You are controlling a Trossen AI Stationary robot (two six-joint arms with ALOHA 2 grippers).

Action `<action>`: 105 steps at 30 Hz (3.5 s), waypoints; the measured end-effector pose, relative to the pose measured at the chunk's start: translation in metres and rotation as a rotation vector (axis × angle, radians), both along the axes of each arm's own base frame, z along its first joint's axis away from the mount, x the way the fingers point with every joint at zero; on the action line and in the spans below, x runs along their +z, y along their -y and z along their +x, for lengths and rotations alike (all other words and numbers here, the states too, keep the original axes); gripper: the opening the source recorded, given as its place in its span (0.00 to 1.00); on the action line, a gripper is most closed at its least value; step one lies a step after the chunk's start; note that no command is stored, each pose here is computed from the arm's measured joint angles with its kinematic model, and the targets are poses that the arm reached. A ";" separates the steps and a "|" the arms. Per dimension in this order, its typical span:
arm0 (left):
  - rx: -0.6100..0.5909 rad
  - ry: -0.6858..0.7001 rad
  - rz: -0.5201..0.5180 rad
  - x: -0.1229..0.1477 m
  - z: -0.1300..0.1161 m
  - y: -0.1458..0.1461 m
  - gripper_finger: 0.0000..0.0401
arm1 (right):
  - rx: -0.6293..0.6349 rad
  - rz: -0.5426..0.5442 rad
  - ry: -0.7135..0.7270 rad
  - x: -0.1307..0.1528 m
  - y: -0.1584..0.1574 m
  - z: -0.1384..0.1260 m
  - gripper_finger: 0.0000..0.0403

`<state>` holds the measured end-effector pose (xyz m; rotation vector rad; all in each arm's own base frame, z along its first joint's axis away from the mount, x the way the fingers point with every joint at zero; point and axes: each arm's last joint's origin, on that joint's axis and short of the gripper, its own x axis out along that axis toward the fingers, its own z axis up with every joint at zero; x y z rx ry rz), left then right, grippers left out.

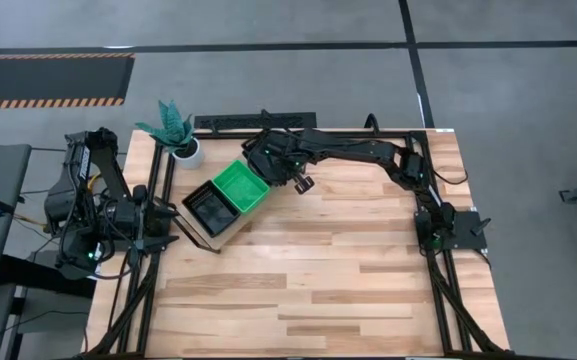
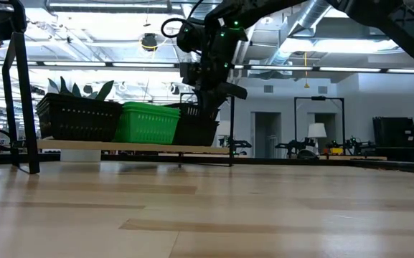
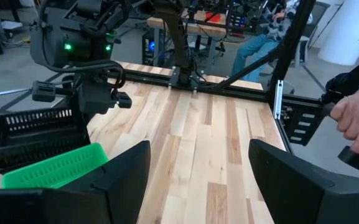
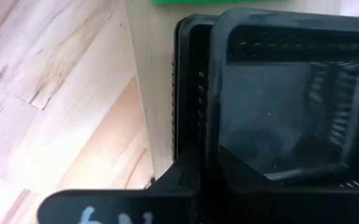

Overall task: Stack baskets on shelf by color
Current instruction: Stack the black bin on the top of the right black bins on the shelf, then return to Home Position

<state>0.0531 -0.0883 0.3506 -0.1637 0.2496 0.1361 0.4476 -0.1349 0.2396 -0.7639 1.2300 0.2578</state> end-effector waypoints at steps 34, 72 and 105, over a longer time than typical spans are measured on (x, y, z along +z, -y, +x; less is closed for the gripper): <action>0.021 0.025 -0.028 0.001 0.000 0.000 0.65 | -0.160 0.055 0.155 0.072 -0.011 -0.001 0.62; -0.010 -0.056 0.138 -0.016 0.011 0.039 0.65 | -0.596 0.106 0.356 -0.006 -0.029 -0.004 0.41; -0.159 0.113 -0.169 -0.055 -0.018 -0.025 0.65 | -0.267 0.624 1.063 0.123 -0.147 -0.262 0.35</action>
